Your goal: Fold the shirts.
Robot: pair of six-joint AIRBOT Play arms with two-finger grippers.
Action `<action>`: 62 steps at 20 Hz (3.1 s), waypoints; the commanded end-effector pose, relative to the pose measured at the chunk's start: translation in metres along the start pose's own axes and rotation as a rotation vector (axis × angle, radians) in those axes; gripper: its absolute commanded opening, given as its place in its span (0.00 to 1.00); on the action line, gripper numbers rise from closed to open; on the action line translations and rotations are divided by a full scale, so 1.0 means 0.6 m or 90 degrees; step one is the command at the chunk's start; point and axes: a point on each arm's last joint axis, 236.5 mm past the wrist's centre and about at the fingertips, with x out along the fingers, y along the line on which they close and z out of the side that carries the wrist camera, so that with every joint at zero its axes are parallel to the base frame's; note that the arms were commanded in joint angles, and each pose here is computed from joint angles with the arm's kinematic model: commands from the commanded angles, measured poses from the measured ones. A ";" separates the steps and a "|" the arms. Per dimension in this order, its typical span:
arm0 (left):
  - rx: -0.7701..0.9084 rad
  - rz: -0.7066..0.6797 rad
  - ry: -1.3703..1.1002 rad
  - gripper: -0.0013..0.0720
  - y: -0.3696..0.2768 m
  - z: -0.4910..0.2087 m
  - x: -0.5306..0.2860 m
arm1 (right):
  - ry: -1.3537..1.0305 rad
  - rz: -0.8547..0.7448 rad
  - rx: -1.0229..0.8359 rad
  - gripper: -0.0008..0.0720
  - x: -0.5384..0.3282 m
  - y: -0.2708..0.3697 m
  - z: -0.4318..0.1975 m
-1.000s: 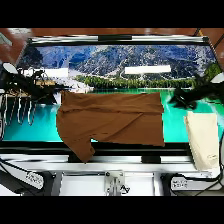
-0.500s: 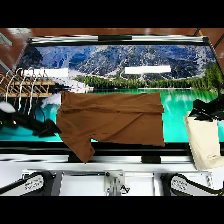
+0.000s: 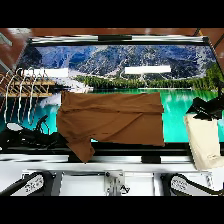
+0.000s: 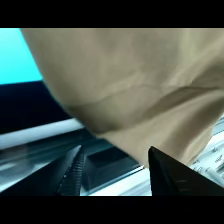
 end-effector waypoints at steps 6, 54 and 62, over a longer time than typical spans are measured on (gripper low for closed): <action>-0.013 -0.004 -0.052 0.61 0.011 0.015 0.019 | -0.005 -0.004 0.008 0.76 0.000 -0.003 0.003; 0.299 -0.016 -0.092 0.06 -0.139 0.190 -0.117 | -0.076 0.161 0.008 0.11 0.130 0.125 0.008; 0.268 -0.032 -0.091 0.06 -0.153 0.355 -0.109 | -0.141 0.111 -0.023 0.11 0.152 0.174 0.138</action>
